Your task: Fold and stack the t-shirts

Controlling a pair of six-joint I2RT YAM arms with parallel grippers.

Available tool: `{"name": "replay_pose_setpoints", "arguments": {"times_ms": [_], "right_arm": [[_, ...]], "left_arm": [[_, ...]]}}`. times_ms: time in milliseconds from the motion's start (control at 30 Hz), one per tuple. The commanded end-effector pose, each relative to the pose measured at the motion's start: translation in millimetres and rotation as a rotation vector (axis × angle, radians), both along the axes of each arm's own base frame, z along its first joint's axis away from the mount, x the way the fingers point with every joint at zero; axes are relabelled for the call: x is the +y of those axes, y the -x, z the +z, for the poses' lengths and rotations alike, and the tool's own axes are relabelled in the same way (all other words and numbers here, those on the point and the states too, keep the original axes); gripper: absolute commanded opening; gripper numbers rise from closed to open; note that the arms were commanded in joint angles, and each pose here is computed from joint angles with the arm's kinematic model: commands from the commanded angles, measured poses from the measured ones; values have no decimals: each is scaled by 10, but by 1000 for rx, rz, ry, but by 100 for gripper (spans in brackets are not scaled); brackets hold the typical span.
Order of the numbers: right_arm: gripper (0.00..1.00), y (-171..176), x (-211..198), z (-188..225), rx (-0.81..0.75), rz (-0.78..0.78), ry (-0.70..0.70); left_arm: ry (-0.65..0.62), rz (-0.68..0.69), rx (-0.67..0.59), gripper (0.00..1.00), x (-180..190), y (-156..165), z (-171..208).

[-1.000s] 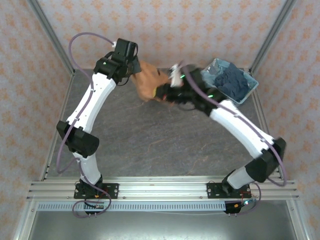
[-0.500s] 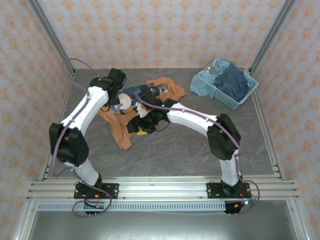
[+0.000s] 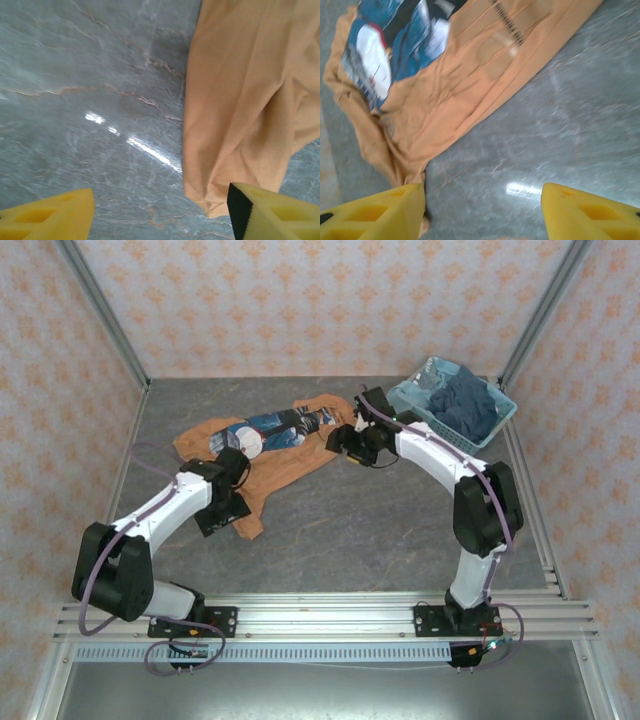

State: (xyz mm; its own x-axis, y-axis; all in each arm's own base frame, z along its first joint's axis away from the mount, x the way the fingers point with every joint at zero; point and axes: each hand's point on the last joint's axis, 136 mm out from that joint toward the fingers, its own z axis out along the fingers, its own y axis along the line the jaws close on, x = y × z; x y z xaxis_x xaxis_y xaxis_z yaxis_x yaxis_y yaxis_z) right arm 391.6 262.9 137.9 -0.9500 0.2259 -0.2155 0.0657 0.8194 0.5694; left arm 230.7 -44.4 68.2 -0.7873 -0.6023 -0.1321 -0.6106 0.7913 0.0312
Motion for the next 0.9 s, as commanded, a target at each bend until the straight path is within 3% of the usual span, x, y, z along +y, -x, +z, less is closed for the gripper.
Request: {"name": "replay_pose_setpoints", "arguments": {"times_ms": [0, 333, 467, 633, 867], "right_arm": [[62, -197, -102, -201, 14, -82, 37], [60, -318, -114, -378, 48, -105, 50], [60, -296, -121, -351, 48, -106, 43], [60, -275, -123, -304, 41, -103, 39], [59, -264, -125, -308, 44, -103, 35]], "left_arm": [[65, 54, -47, 67, -137, -157, -99], [105, 52, -38, 49, -385, -108, -290], [63, 43, -28, 40, -323, -93, -354], [-5, 27, -8, 39, -219, -69, -334], [-5, 24, -46, 24, -216, -108, -369]]}}
